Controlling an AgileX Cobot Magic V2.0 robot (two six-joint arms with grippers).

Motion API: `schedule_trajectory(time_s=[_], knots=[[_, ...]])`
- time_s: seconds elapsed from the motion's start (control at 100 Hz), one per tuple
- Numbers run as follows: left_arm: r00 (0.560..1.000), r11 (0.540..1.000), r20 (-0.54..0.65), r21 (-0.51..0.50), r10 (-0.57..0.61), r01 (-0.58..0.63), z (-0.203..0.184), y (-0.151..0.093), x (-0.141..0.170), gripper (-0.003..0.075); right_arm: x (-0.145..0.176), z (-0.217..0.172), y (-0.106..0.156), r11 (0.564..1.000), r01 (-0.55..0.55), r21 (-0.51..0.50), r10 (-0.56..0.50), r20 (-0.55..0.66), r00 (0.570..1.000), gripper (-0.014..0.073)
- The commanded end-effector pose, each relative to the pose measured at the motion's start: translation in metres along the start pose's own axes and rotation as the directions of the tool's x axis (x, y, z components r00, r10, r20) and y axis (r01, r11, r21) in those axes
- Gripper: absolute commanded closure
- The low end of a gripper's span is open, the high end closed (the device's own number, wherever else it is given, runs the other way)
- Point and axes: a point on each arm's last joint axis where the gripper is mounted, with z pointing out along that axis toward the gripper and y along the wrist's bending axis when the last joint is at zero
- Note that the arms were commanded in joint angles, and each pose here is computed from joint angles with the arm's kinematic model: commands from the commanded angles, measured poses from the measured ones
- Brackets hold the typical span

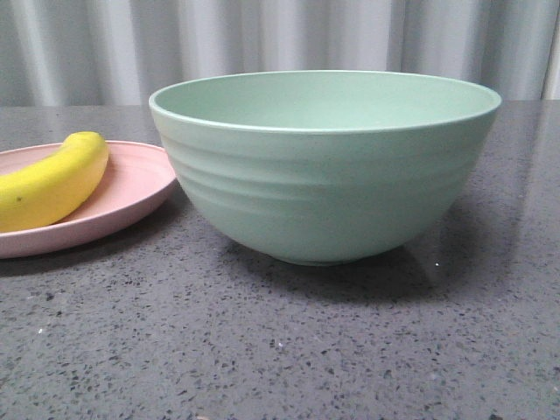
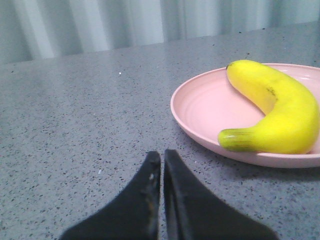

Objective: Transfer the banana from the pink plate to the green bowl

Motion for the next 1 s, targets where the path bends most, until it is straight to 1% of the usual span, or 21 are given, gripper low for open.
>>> schedule_trajectory(time_s=[0.0,0.3,0.52,0.63,0.76,0.9,0.99], knots=[[0.994,1.000,0.104,-0.015,-0.015,0.017,-0.002,0.001,-0.006,0.0741,-0.003,-0.001,0.000,1.000,0.011,0.004,-0.011,0.093,0.996,0.0659],[0.994,1.000,0.104,-0.015,-0.015,0.017,-0.002,0.001,-0.006,0.0741,-0.003,-0.001,0.000,1.000,-0.006,0.000,0.006,0.093,0.996,0.0659],[0.993,0.999,0.107,-0.008,-0.048,0.049,-0.002,0.001,-0.006,0.0741,-0.003,-0.001,0.000,1.000,-0.009,0.000,0.009,0.093,0.996,0.0659],[0.990,0.999,0.129,-0.011,-0.050,0.051,-0.002,0.001,-0.008,0.0741,-0.005,-0.001,0.000,1.000,-0.013,-0.002,0.014,0.120,0.993,0.0659],[0.983,0.998,0.177,-0.019,-0.048,0.052,-0.004,0.002,-0.015,0.0741,-0.011,-0.002,0.000,1.000,-0.022,-0.005,0.022,0.157,0.987,0.0659],[0.978,0.999,0.202,-0.017,-0.047,0.052,-0.007,0.003,-0.026,0.0741,-0.021,-0.006,0.000,0.999,-0.031,-0.007,0.032,0.158,0.987,0.0659],[0.973,0.999,0.225,-0.017,-0.046,0.051,-0.010,0.003,-0.038,0.0741,-0.031,-0.010,0.000,0.999,-0.047,-0.011,0.048,0.132,0.990,0.0659]])
